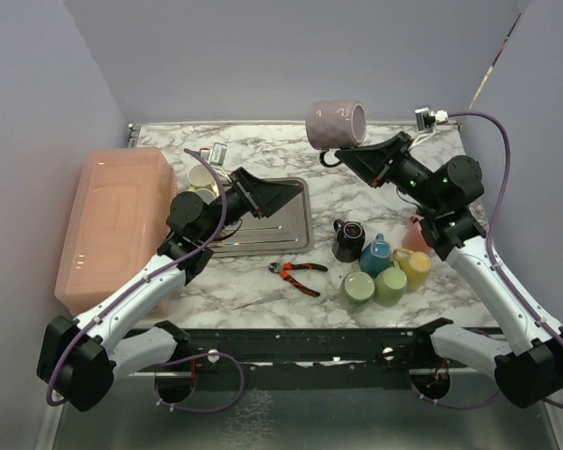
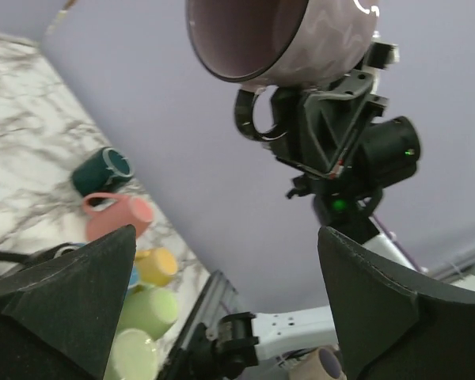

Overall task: Turn the mug right side up
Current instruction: Turn over the cup at the center of the board.

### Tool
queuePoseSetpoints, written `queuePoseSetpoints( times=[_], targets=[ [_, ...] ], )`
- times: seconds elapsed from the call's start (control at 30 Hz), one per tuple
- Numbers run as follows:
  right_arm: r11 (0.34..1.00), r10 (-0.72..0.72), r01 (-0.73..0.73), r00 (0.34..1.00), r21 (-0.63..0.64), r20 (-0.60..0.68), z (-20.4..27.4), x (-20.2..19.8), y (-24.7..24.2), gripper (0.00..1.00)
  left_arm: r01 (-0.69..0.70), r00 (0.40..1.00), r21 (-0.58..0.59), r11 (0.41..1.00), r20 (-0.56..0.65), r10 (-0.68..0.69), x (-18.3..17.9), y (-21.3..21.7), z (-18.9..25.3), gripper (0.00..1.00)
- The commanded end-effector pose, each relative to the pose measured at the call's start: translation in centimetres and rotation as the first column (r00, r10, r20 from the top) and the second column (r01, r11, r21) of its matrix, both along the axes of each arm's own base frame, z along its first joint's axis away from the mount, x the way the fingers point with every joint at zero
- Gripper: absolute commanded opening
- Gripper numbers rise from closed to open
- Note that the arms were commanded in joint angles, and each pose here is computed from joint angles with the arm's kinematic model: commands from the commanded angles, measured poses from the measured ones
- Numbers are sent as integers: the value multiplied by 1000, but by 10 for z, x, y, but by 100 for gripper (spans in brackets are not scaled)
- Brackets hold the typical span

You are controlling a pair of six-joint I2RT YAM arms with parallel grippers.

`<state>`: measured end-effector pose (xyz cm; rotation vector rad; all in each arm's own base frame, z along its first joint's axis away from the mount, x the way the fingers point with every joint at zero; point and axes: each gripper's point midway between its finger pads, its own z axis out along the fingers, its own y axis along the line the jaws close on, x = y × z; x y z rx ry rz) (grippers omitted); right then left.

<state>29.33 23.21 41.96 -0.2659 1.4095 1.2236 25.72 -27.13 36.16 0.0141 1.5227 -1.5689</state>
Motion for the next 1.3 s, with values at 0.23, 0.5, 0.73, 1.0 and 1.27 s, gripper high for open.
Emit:
queuePoseSetpoints(
  times=[0.23, 0.5, 0.73, 1.0, 1.27],
  targets=[
    [944, 230, -258, 961, 207, 152, 59, -76, 11, 1, 112, 984, -337, 935, 172, -56, -28, -19, 77, 85],
    [933, 255, -274, 961, 235, 110, 51, -78, 16, 1, 175, 978, -445, 878, 184, -102, -30, -23, 86, 74],
    [929, 275, -289, 957, 230, 92, 44, -78, 24, 1, 173, 983, -474, 864, 139, -120, -24, -30, 85, 61],
    [946, 252, -261, 965, 194, 70, 33, -67, 31, 1, 268, 963, -472, 840, 150, -222, -34, -49, 96, 45],
    [955, 242, -247, 969, 163, 47, 19, -61, 36, 1, 303, 952, -475, 826, 188, -240, -42, -49, 110, 33]
  ],
)
